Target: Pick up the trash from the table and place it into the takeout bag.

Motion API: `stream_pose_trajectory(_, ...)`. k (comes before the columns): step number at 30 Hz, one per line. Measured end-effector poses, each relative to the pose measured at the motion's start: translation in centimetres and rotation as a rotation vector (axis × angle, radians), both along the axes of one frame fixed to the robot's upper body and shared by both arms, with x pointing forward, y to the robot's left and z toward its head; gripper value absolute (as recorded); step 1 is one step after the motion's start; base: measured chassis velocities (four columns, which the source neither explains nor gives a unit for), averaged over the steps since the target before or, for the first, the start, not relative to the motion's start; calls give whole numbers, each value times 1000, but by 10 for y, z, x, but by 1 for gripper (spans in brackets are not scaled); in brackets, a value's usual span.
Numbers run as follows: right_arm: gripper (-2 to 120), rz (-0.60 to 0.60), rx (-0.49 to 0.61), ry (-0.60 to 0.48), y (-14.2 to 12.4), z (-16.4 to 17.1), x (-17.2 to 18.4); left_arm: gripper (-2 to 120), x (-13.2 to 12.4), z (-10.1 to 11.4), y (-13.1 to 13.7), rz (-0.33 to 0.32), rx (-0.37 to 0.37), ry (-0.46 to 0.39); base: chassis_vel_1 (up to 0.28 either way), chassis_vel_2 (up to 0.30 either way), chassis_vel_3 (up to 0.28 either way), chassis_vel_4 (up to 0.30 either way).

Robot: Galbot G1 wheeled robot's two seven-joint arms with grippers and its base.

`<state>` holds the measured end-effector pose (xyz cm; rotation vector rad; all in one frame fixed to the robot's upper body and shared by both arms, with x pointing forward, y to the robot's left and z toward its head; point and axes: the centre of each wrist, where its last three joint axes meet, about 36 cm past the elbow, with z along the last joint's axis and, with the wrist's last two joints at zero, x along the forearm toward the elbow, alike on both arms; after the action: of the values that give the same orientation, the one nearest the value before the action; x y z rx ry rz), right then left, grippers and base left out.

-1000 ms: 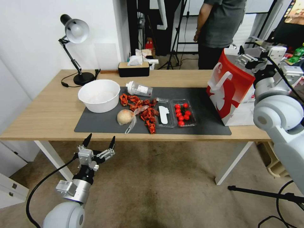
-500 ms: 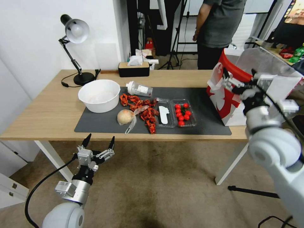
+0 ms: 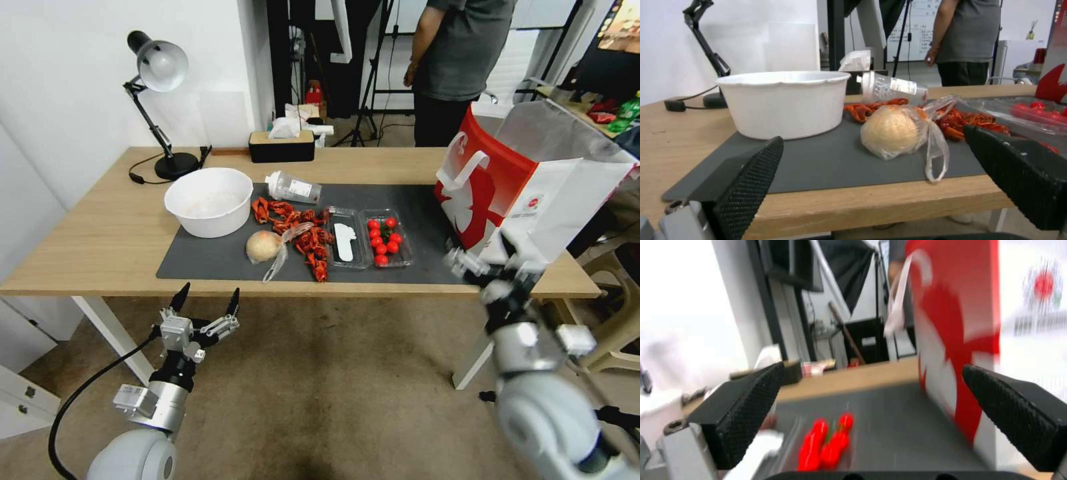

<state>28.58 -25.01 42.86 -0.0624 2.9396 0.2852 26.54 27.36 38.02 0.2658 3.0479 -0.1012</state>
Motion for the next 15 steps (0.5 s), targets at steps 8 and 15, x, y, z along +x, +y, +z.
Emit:
stream_pose_trajectory(8,100,44,7,42,20,-45,-28,100,0,-4,0,-4,0,7,0,0,0,0)
stream_pose_trajectory(15,100,75,18,51,27,-63,-30,100,-2,-7,0,-3,1,10,0,0,0,0)
